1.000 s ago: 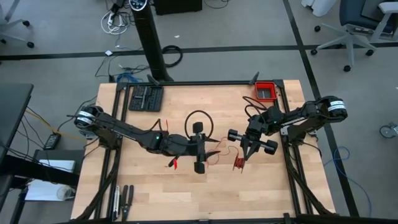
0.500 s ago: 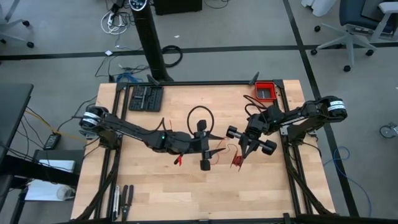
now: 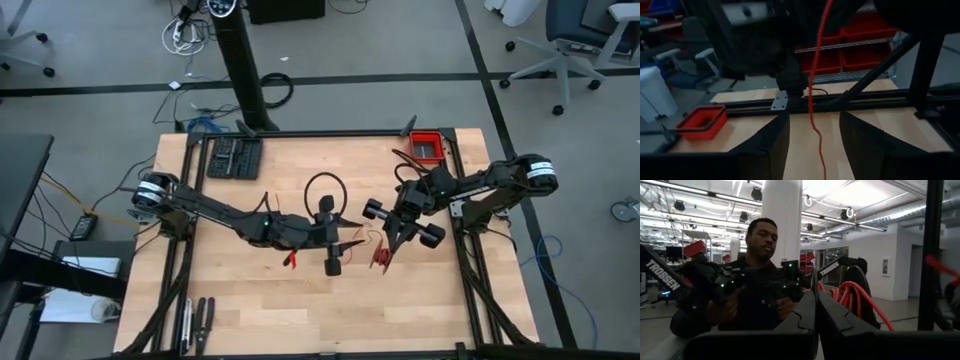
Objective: Coil cords
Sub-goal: Coil the red wire on the black spool
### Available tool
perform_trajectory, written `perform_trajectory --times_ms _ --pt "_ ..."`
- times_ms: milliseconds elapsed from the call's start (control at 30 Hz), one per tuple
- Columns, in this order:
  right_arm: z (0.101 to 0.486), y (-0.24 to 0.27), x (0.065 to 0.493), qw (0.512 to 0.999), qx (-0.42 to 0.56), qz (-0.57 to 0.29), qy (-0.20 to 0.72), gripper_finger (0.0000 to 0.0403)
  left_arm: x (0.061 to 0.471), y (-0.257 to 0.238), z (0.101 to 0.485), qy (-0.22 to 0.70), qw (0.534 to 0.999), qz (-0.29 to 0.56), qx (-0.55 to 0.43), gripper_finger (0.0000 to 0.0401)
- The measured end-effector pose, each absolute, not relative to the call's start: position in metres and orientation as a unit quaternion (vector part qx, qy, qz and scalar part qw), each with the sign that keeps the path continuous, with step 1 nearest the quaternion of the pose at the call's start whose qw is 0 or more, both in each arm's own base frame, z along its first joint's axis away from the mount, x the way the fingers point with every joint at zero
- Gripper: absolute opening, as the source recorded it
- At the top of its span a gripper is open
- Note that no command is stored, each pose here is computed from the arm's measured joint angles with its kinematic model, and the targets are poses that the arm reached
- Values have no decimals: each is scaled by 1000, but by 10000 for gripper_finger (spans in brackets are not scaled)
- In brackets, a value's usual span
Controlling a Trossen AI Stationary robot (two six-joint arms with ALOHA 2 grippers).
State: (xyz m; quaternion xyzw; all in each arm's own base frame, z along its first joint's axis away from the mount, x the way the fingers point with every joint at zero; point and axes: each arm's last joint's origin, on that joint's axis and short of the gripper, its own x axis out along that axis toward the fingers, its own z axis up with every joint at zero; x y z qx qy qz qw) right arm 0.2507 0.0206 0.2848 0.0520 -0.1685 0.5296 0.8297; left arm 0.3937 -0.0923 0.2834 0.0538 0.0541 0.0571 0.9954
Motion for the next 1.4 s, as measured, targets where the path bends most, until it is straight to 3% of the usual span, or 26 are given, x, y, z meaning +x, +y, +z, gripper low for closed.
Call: perform_trajectory --times_ms 400,467,600,667,1133,1400 --pt "283 16 253 839 54 518 -158 6 403 -91 276 22 994 99 31 163" --pt "282 16 254 840 54 517 -156 6 403 -90 275 24 994 103 36 135" --pt "282 16 254 840 54 517 -156 6 404 -90 275 24 995 84 47 23" --pt "282 16 254 840 53 517 -156 6 404 -90 276 20 996 76 45 8" --pt "282 15 256 855 40 486 -180 6 405 -84 275 20 995 93 30 1" --pt "285 15 255 858 18 465 -215 5 407 -86 269 40 998 51 20 0"
